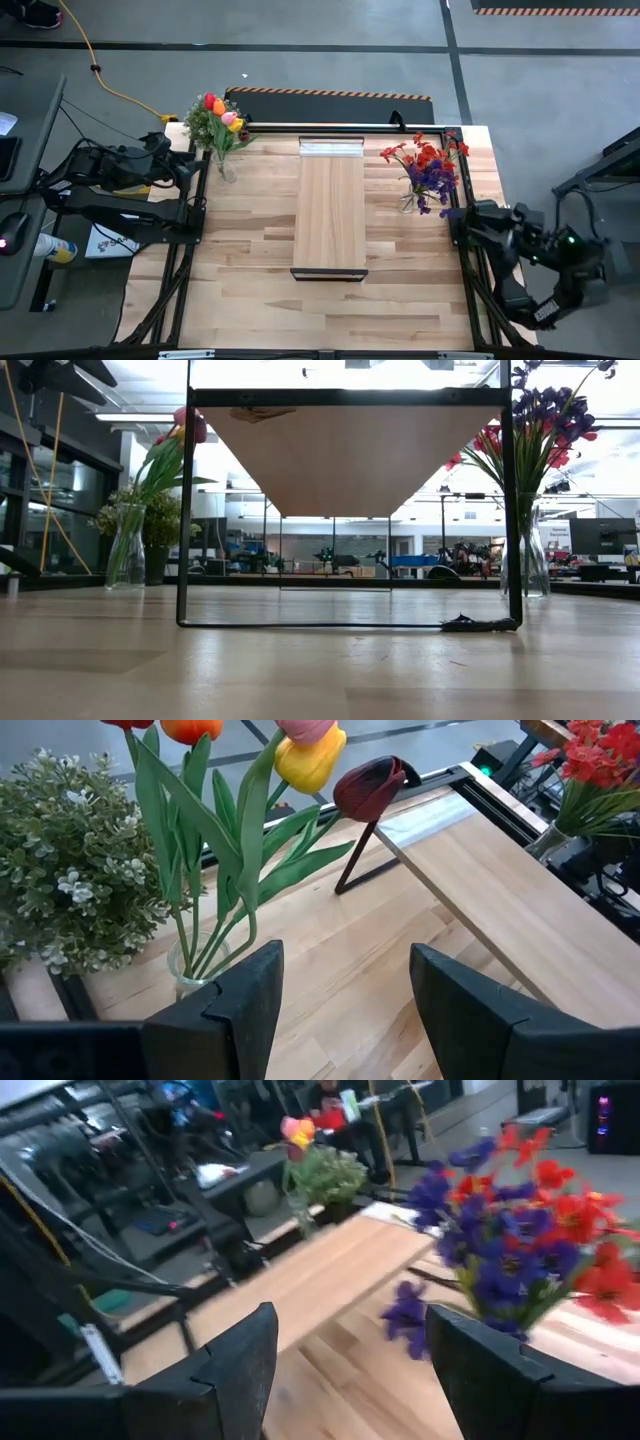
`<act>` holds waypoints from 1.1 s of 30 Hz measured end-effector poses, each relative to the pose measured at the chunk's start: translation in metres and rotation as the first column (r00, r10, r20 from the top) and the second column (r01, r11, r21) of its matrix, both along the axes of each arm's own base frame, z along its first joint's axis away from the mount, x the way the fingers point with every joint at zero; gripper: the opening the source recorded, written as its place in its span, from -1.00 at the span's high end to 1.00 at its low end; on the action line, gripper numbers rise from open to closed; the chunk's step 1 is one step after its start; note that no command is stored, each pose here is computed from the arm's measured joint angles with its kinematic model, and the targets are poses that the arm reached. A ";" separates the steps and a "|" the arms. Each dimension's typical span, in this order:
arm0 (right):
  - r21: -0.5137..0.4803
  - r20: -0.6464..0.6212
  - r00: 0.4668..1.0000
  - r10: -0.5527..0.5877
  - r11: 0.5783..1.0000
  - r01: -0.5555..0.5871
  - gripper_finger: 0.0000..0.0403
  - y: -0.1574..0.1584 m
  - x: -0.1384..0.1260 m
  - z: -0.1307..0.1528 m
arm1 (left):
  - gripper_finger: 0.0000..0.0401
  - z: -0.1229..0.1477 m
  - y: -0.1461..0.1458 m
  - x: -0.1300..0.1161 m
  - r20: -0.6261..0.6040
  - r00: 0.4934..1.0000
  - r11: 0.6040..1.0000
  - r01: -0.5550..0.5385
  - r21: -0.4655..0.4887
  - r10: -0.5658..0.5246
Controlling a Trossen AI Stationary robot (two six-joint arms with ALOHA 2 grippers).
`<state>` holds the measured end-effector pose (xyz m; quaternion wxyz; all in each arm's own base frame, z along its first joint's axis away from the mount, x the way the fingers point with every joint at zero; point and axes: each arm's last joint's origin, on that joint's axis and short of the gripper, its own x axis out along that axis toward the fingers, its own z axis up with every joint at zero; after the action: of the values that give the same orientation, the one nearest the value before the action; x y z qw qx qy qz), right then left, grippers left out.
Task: Pick and place flowers into a vace then onto a shelf
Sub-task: Put the right transparent flower vase on the shelf
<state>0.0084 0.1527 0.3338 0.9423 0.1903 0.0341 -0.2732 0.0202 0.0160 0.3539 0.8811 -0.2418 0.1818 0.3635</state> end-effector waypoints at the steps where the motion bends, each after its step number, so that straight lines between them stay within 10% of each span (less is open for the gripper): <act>1: 0.002 0.013 1.000 0.003 1.000 -0.003 -0.20 0.004 0.000 0.001 | -0.24 0.000 0.000 0.000 0.000 1.000 1.000 0.000 0.000 0.000; 24: -0.038 -0.024 1.000 -0.017 0.999 0.016 -0.20 -0.003 0.000 0.009 | -0.24 0.000 0.000 0.000 0.000 1.000 1.000 -0.002 0.002 0.002; 33: 0.127 0.010 0.999 0.045 0.991 -0.045 -0.20 -0.026 0.003 0.000 | -0.24 0.000 0.000 0.000 0.000 1.000 1.000 -0.007 0.007 0.007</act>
<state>0.0118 0.1268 0.3341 0.9343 0.2500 0.0525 -0.2486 0.0201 0.0162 0.3541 0.8806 -0.2396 0.1796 0.3673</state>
